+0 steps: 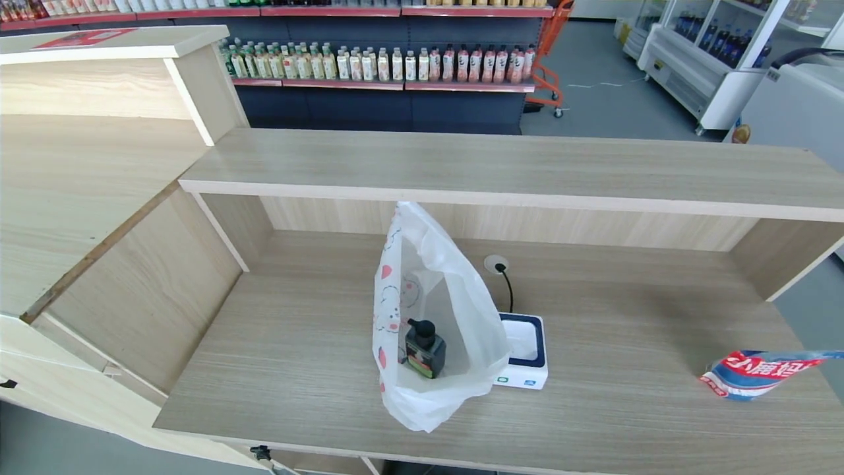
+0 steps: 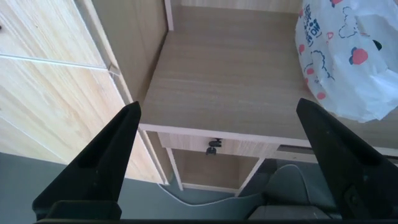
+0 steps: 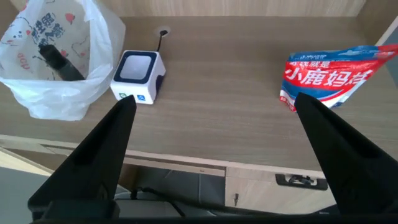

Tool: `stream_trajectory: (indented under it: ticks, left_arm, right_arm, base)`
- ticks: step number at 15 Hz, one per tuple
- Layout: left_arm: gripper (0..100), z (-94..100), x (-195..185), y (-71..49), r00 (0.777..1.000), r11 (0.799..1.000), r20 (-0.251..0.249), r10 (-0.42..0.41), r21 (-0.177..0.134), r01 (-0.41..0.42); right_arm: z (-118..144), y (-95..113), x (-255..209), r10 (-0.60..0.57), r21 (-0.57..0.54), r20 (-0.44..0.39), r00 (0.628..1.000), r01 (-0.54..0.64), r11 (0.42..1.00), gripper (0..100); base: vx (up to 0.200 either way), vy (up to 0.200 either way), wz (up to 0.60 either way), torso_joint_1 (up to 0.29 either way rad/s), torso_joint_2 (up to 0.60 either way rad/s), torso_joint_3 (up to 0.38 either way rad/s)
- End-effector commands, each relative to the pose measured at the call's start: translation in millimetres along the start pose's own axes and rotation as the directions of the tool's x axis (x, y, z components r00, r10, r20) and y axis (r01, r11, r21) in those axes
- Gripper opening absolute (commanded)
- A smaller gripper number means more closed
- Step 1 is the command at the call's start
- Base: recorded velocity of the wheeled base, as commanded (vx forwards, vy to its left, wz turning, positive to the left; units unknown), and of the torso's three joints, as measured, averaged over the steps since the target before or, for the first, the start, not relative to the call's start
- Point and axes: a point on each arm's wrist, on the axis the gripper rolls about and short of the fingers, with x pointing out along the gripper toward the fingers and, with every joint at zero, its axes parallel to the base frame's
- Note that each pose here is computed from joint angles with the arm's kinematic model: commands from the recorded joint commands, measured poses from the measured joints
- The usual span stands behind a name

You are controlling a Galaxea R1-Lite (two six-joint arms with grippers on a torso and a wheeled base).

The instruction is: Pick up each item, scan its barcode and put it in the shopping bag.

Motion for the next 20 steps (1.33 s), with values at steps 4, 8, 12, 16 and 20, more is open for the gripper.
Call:
stream_trajectory:
  ticks: [4,8,12,16,20]
  left_arm:
    - [100,0.0,0,0.0,1.0,1.0,0.0,0.001,-0.001,-0.001]
    - [100,0.0,0,0.0,1.0,1.0,0.0,0.0,0.002,0.0]
    - [100,0.0,0,0.0,1.0,1.0,0.0,0.0,0.007,0.0]
    - [100,0.0,0,0.0,1.0,1.0,0.0,0.0,0.005,0.0]
    - [100,0.0,0,0.0,1.0,1.0,0.0,0.0,0.004,0.0]
  right_arm:
    - [0,0,0,-0.001,0.004,-0.004,1.0,0.001,1.0,100]
    - [0,0,0,0.0,0.011,-0.004,1.0,0.0,1.0,100]
    - [0,0,0,-0.001,0.016,-0.004,1.0,0.001,1.0,100]
    - [36,2,-1,0.094,0.004,0.018,0.995,-0.094,0.996,100]
    - [182,-15,112,-0.098,0.38,-0.276,0.956,0.203,0.903,100]
  base:
    - [0.0,-0.2,0.0,0.002,0.0,0.004]
    - [0.0,-0.2,0.0,0.001,0.0,-0.002]
    - [0.0,-0.2,0.0,0.002,0.0,-0.001]
    - [0.0,0.0,0.0,0.0,0.0,0.0]
    - [0.0,0.0,0.0,0.0,0.0,0.0]
